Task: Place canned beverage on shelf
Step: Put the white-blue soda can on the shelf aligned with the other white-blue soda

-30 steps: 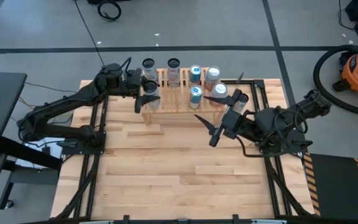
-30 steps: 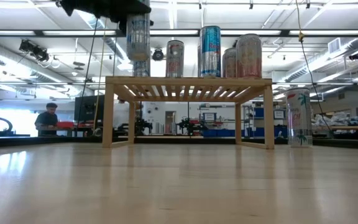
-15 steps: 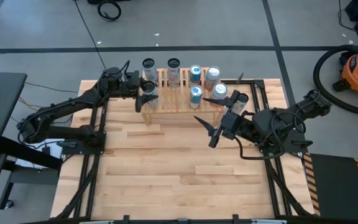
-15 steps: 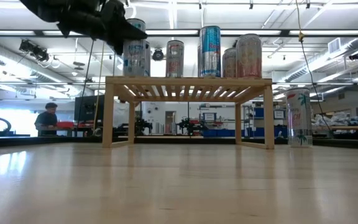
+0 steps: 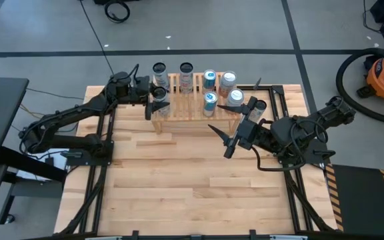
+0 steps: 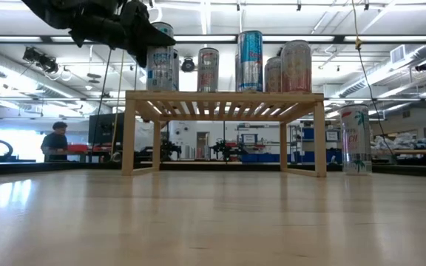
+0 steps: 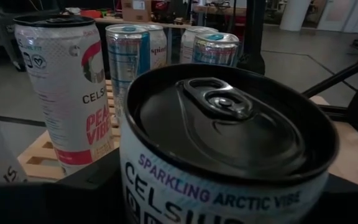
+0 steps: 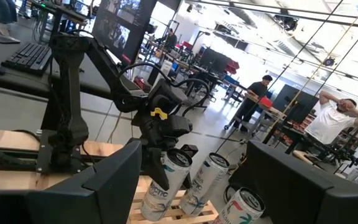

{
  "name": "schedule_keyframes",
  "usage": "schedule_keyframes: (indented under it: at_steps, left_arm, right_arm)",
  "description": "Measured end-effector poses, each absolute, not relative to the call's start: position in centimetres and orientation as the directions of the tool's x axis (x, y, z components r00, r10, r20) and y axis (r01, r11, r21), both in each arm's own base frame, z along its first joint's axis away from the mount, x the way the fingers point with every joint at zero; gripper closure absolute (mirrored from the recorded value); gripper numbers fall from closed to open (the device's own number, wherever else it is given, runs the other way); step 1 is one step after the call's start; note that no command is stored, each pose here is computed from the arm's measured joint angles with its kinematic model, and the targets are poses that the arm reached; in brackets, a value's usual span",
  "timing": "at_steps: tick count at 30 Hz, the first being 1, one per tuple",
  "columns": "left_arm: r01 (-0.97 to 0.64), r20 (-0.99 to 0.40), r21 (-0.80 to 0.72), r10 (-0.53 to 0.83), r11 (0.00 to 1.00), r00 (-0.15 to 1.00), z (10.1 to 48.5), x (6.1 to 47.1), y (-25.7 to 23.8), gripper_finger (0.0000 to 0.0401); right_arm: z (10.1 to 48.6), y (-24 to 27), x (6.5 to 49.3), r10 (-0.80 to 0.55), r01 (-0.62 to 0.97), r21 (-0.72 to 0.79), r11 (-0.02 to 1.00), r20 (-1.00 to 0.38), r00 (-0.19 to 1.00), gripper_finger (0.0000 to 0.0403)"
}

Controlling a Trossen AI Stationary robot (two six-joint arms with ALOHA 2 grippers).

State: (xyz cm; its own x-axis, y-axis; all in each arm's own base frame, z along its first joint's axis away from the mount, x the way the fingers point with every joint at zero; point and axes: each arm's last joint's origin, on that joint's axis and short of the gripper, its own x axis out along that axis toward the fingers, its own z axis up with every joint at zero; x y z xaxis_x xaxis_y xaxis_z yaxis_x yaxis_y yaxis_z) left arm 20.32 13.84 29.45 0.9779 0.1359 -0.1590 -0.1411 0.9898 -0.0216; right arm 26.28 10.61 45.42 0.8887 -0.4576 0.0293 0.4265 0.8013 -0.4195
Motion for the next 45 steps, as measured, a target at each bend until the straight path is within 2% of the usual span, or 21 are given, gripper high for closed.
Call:
schedule_keyframes:
  at_steps: [30,37,45]
  left_arm:
    - [-0.161,-0.173,-0.038,0.152,0.986,0.973,29.33,20.3,13.87,0.0114]
    - [-0.161,-0.172,-0.038,0.152,0.986,0.973,29.33,20.29,13.87,0.0087]
    - [-0.16,-0.13,-0.015,0.157,0.987,0.979,29.8,20.34,13.91,0.0083]
  right_arm:
    - [45.41,10.67,26.28,-0.456,0.434,-0.366,0.823,0.029,0.89,0.0104]
    - [45.26,10.69,26.28,-0.455,0.427,-0.379,0.821,0.019,0.89,0.0104]
    - [44.79,10.72,26.3,-0.454,0.409,-0.414,0.813,-0.012,0.891,0.0104]
